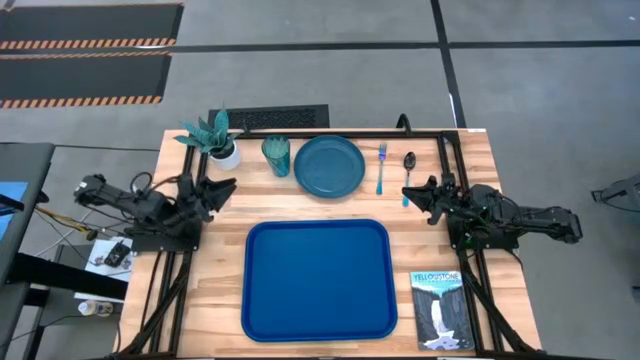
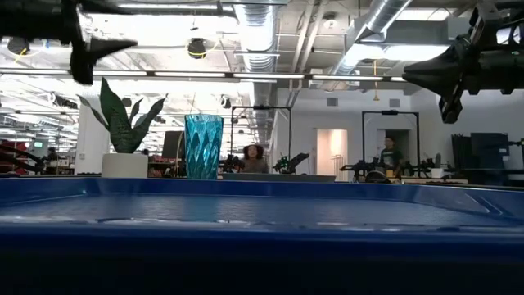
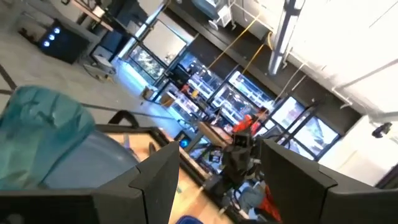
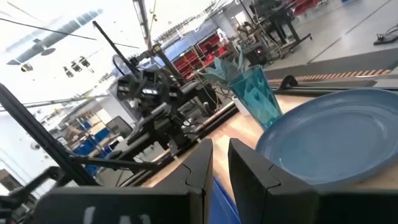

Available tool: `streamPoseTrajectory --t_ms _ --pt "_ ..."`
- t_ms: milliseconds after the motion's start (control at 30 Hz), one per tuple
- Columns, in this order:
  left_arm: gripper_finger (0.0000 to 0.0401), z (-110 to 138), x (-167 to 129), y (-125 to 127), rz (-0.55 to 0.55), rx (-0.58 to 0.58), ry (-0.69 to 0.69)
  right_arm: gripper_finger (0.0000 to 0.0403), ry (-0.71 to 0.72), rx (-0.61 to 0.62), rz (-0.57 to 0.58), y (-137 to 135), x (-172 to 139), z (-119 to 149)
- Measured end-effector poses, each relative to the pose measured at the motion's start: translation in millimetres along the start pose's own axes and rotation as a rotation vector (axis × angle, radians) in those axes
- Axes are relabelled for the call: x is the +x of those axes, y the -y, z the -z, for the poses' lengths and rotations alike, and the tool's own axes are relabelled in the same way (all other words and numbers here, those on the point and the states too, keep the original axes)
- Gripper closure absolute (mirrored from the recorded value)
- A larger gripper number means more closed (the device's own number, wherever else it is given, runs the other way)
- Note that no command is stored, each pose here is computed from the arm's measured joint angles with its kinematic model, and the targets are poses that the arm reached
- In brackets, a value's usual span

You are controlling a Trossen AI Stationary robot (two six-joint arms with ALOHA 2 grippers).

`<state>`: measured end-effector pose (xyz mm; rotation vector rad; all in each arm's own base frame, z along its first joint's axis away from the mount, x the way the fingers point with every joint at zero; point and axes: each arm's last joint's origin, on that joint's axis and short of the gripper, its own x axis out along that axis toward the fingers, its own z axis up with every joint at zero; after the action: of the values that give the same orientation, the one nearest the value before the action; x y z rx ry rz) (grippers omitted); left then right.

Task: Pick and place plate/cup/fork/spoon on tray
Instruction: Put the blue plate on the left of the blue serving tray

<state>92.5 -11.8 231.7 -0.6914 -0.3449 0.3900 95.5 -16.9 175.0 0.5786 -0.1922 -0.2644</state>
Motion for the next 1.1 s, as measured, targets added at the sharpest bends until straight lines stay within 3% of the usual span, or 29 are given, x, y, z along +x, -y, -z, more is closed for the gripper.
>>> streamPoseTrajectory --t_ms 133,300,533,733,867,1100 --pt "0.0189 -15.2 17.2 27.5 -0.140 0.095 -0.011 0.0326 0.008 -0.023 0.013 0.4 0.0 -0.2" --pt "0.0187 -28.0 50.2 61.2 -0.329 0.257 -0.078 0.0326 0.053 -0.040 0.126 4.5 -0.3 -0.3" --pt "0.0151 -43.8 111.9 84.7 -0.492 0.429 -0.289 0.0303 0.047 -0.096 0.182 6.8 0.8 1.4" --pt "0.0123 -61.6 161.2 66.0 -0.721 0.585 -0.401 0.0248 0.022 -0.100 0.201 8.2 2.3 3.9" --pt "0.0123 -76.1 193.6 50.6 -0.653 0.550 -0.505 0.0216 0.009 -0.100 0.209 8.9 3.1 5.1" --pt "0.0124 -97.2 248.9 13.7 -0.630 0.644 -0.680 0.0194 0.001 -0.103 0.213 9.2 3.4 5.8"
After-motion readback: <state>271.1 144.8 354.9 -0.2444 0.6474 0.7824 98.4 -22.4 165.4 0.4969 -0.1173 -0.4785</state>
